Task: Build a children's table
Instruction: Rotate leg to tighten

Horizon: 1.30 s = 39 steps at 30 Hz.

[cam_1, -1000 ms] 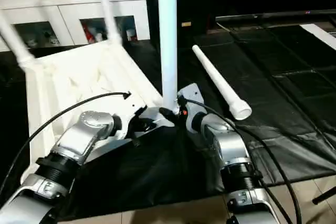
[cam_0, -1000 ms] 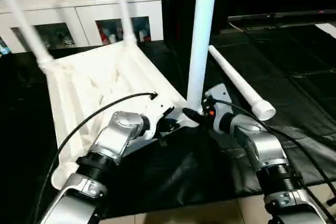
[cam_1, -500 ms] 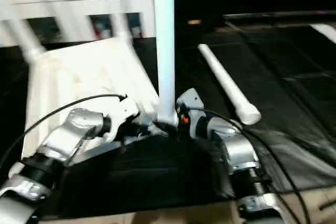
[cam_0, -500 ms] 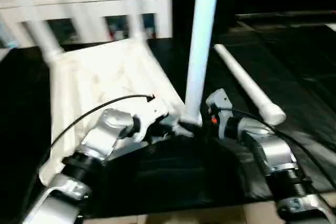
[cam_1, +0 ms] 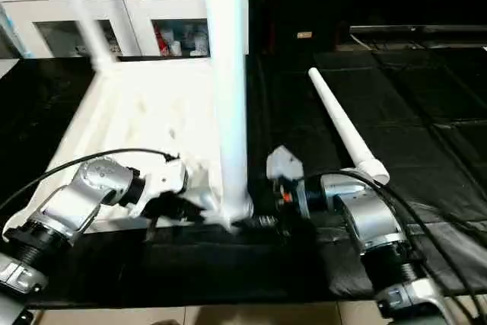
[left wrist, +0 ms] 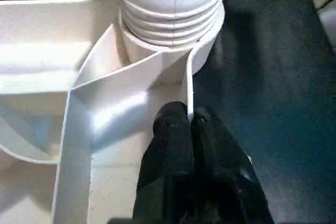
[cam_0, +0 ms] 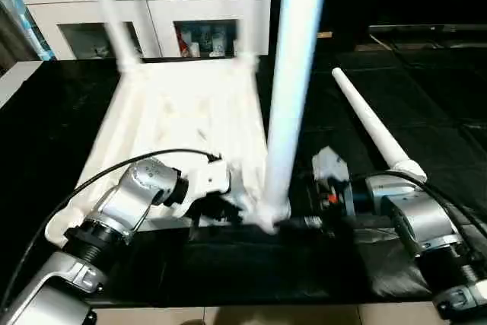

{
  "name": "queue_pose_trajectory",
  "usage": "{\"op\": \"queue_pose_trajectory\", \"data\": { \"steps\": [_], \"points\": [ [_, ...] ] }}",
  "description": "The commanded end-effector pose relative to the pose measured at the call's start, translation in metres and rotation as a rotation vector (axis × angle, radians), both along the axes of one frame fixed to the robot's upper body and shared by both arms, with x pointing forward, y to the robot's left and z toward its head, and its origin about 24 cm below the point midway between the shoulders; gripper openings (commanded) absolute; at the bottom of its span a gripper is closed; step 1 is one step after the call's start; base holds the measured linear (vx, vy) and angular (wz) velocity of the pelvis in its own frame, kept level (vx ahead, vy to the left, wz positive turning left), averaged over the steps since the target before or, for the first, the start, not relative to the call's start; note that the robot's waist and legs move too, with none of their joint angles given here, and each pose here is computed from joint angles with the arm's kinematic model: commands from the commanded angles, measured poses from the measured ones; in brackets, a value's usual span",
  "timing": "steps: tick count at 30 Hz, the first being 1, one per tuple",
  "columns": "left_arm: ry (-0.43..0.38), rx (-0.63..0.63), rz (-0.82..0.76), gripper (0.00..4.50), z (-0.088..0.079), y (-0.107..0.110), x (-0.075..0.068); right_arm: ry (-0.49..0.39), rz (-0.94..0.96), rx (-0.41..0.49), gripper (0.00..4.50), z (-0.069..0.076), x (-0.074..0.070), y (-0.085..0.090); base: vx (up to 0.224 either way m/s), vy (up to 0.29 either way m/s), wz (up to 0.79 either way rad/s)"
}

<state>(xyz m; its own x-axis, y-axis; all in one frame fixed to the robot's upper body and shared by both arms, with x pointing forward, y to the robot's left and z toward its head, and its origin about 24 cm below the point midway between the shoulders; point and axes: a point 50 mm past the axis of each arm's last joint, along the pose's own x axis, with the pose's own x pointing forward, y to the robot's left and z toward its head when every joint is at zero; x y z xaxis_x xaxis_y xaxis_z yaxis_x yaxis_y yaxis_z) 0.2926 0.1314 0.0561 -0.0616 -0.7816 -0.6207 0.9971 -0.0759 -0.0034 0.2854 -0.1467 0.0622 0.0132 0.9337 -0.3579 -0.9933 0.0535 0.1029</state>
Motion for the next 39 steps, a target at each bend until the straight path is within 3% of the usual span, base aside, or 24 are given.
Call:
{"op": "queue_pose_trajectory", "data": {
  "steps": [1, 6, 7, 10, 12, 26, 29, 33, 39],
  "points": [
    [-0.010, 0.023, -0.091, 0.00, 0.004, -0.007, -0.002, -0.033, 0.025, -0.025, 4.46, 0.001, 0.004, 0.004, 0.000, 0.000, 0.00],
    [-0.015, 0.026, -0.105, 0.00, 0.003, -0.007, -0.003, -0.009, 0.048, -0.013, 4.46, 0.002, 0.005, 0.008, 0.000, 0.000, 0.00],
    [-0.015, 0.026, -0.105, 0.00, 0.003, -0.007, -0.003, -0.008, 0.049, -0.012, 4.20, 0.002, 0.005, 0.008, 0.000, 0.000, 0.00],
    [-0.014, 0.026, -0.113, 0.00, 0.002, -0.007, -0.003, 0.001, 0.064, -0.004, 4.12, 0.002, 0.005, 0.009, 0.000, 0.000, 0.00],
    [-0.012, 0.027, -0.118, 0.00, 0.001, -0.007, -0.004, 0.005, 0.072, -0.001, 3.78, 0.001, 0.004, 0.010, 0.000, 0.000, 0.00],
    [-0.007, 0.030, -0.129, 0.00, 0.000, -0.007, -0.005, 0.027, 0.090, 0.015, 2.73, -0.001, 0.002, 0.013, 0.000, 0.000, 0.00],
    [-0.001, 0.003, -0.070, 0.00, 0.001, -0.010, -0.002, 0.054, 0.050, 0.077, 2.65, 0.000, 0.001, 0.018, 0.000, 0.000, 0.00],
    [-0.021, -0.118, 0.117, 0.00, 0.013, -0.032, 0.011, 0.052, -0.152, 0.030, 2.65, -0.012, 0.006, 0.031, 0.000, 0.000, 0.00],
    [-0.044, -0.172, 0.340, 0.00, 0.015, -0.059, 0.023, 0.074, -0.448, 0.038, 2.64, -0.022, 0.019, 0.054, 0.000, 0.000, 0.00]
  ]
}}
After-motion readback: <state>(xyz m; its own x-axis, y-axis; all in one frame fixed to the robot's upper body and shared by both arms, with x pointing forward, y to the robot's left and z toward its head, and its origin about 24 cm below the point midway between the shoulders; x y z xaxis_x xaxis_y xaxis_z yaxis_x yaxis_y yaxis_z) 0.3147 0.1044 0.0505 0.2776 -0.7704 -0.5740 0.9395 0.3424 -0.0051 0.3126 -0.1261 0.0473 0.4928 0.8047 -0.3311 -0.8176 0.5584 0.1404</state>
